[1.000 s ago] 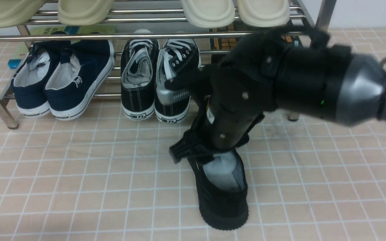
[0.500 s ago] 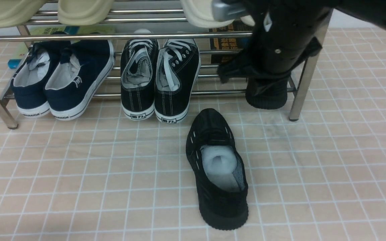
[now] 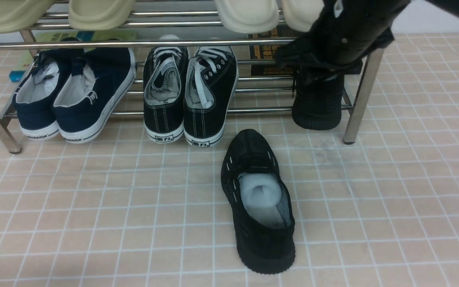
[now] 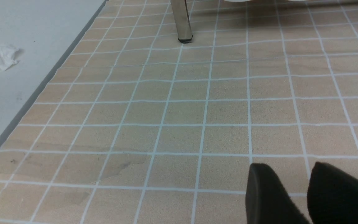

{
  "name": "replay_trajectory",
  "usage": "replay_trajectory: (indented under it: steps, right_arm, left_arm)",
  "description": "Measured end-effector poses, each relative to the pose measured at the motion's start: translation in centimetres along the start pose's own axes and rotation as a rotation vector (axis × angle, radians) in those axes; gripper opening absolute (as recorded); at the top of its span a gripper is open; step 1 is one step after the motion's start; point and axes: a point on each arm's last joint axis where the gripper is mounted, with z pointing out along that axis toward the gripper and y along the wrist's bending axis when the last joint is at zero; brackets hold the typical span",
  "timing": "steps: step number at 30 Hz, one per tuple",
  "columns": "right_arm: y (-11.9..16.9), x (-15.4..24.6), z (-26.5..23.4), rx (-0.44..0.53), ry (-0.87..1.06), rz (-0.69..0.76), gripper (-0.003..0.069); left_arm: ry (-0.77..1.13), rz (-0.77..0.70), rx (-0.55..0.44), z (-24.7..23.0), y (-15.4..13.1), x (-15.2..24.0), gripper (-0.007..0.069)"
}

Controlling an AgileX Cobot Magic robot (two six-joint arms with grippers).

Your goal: Take the shoes off the shelf from the light coffee tablecloth by hand.

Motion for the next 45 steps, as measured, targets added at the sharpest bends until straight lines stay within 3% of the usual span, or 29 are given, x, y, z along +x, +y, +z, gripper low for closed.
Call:
replay_trajectory:
  steps: [6,17,24,30,38,45]
  right_arm:
    - [0.1,-0.4,3.8,0.032,-0.047,-0.045,0.0361]
    - [-0.2,-0.6,7.1,0.102,-0.088,-0.094,0.0392]
    - [-0.3,-0.5,8.2,0.123,-0.092,-0.115,0.0468]
    - [-0.3,-0.2,9.3,0.133,-0.073,-0.124,0.0481]
    - [0.0,-0.7,7.3,0.093,-0.049,-0.088,0.049]
    - [0.3,-1.5,4.7,0.058,-0.043,-0.139,0.0554]
  left_arm:
    - [0.0,0.0,0.0,0.0,0.0,0.0,0.0238]
    - [0.0,0.0,0.0,0.0,0.0,0.0,0.0239]
    - [0.0,0.0,0.0,0.0,0.0,0.0,0.0239]
    - [0.0,0.0,0.0,0.0,0.0,0.0,0.0239]
    - [0.0,0.0,0.0,0.0,0.0,0.0,0.0239]
    - [0.0,0.0,0.0,0.0,0.0,0.0,0.0239]
